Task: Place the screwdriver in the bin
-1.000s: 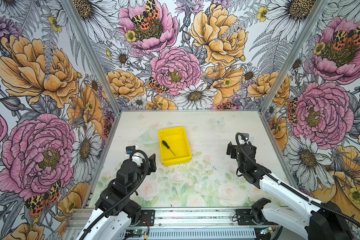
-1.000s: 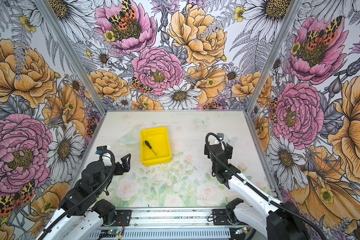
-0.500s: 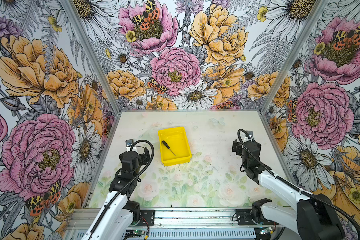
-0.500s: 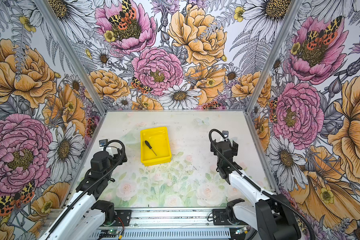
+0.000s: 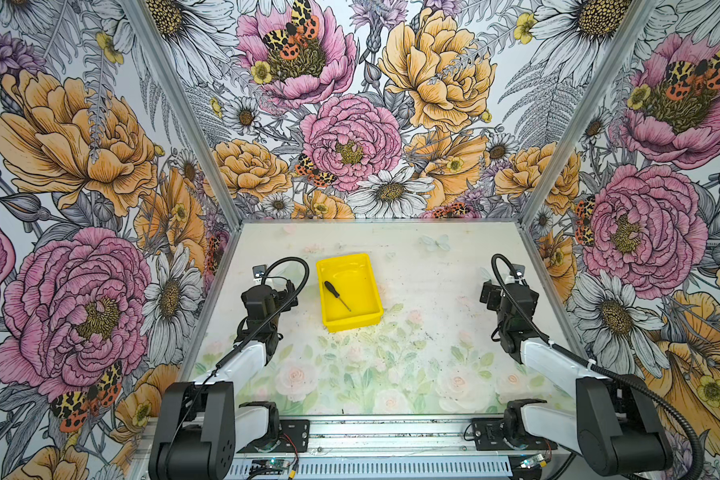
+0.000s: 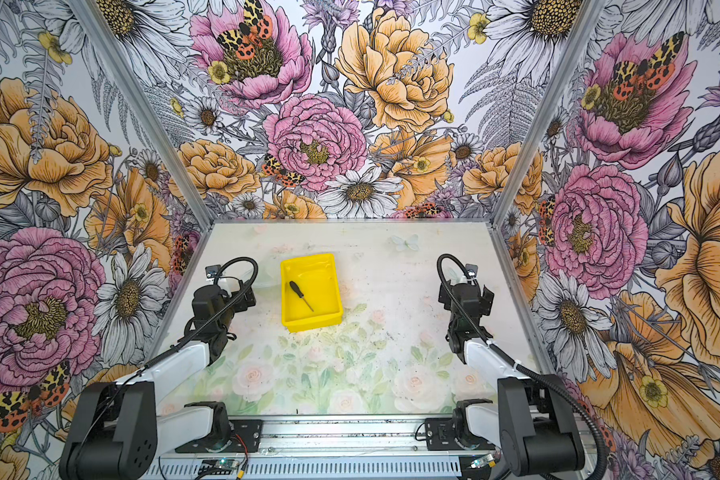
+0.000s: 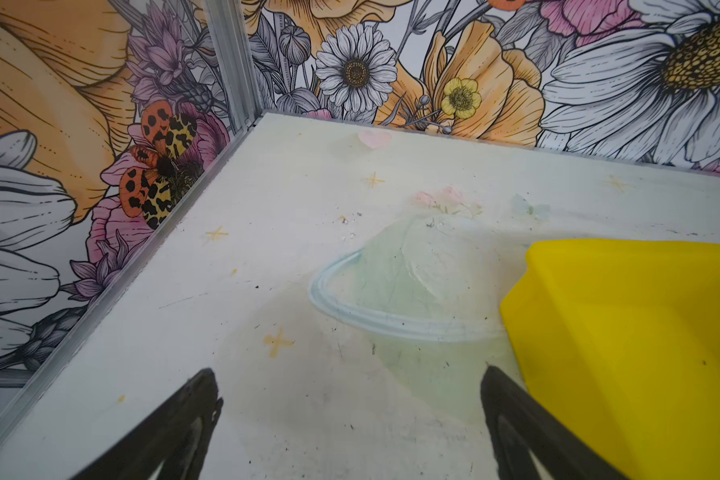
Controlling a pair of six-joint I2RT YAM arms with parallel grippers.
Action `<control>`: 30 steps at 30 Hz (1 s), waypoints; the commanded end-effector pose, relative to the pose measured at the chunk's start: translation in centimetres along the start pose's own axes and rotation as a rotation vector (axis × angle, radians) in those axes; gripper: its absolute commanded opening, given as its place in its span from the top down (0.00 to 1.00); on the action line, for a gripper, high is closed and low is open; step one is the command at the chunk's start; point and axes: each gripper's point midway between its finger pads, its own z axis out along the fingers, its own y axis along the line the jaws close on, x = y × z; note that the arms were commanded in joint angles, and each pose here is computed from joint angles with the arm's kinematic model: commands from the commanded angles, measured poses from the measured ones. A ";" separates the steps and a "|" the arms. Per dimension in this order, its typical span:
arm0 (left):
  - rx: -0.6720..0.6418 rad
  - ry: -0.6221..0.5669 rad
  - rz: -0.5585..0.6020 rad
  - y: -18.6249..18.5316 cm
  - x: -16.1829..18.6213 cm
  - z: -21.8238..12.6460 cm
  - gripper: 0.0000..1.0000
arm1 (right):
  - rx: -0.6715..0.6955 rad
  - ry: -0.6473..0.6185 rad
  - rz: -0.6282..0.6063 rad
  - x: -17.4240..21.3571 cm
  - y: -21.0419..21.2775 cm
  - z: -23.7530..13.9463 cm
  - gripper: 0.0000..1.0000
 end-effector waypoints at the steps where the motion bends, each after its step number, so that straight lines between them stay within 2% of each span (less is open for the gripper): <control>1: 0.033 -0.094 -0.001 -0.8 -1.6 0.7 0.01 | -0.037 -0.064 0.045 -1.3 0.4 0.5 0.00; 10: 0.041 -0.126 -0.021 -0.4 -2.0 3.7 0.01 | -0.089 -0.069 0.040 -1.7 1.1 2.4 0.00; 18: 0.113 -0.167 0.013 -1.6 -0.6 3.6 0.01 | -0.120 -0.114 0.068 -1.6 1.6 3.2 0.01; 25: 0.095 -0.167 0.022 -1.7 -0.6 3.5 0.01 | -0.193 -0.115 0.034 -0.8 3.1 3.8 0.01; 30: 0.095 -0.170 0.024 -1.8 -0.7 3.5 0.01 | -0.194 -0.118 0.022 -0.6 3.4 3.8 0.01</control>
